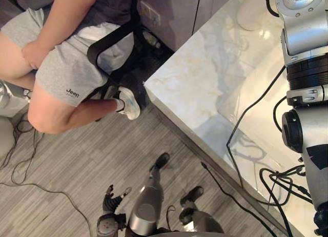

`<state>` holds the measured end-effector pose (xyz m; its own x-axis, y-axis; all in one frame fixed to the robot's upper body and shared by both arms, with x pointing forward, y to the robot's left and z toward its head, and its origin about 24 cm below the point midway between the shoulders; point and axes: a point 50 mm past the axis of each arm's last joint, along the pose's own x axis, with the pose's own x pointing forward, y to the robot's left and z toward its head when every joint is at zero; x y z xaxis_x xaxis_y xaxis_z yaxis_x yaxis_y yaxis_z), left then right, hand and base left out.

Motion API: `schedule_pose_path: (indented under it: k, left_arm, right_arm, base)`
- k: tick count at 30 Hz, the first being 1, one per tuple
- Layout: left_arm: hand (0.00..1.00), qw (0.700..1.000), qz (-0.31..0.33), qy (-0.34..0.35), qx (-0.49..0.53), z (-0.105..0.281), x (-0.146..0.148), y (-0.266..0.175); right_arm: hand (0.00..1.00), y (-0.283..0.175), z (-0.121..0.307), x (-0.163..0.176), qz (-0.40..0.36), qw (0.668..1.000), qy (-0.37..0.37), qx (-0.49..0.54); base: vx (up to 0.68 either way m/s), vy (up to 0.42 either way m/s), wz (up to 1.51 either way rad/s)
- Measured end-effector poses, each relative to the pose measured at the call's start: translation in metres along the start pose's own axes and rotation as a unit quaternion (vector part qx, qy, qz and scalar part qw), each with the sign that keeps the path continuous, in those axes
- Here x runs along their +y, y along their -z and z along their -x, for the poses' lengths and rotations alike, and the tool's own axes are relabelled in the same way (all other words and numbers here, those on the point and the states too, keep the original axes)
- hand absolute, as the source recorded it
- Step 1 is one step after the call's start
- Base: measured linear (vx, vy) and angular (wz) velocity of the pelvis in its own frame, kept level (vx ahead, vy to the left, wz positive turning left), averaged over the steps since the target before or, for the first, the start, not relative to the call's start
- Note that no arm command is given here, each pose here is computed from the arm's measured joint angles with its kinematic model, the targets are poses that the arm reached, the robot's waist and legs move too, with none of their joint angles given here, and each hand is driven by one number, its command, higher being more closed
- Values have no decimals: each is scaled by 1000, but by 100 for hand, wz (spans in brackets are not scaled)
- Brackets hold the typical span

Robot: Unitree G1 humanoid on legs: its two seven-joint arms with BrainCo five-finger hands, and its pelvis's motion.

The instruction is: Organize washtable

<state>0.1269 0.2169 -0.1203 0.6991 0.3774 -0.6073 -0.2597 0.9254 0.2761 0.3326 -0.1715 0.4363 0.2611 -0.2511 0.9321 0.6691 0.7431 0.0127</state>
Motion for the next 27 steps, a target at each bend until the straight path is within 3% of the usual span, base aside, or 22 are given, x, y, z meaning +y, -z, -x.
schedule_pose_path:
  k: [17, 27]
  left_arm:
    - [0, 1000, 6, -5, 3, -1, 3, 1]
    - [0, 1000, 1, 0, 15, 0, 4, 5]
  right_arm:
    - [0, 30, 17, 3, 1, 998, -25, 62]
    - [0, 15, 5, -13, -63, 997, 7, 44]
  base:
    - [0, 20, -5]
    - [-12, 26, 5]
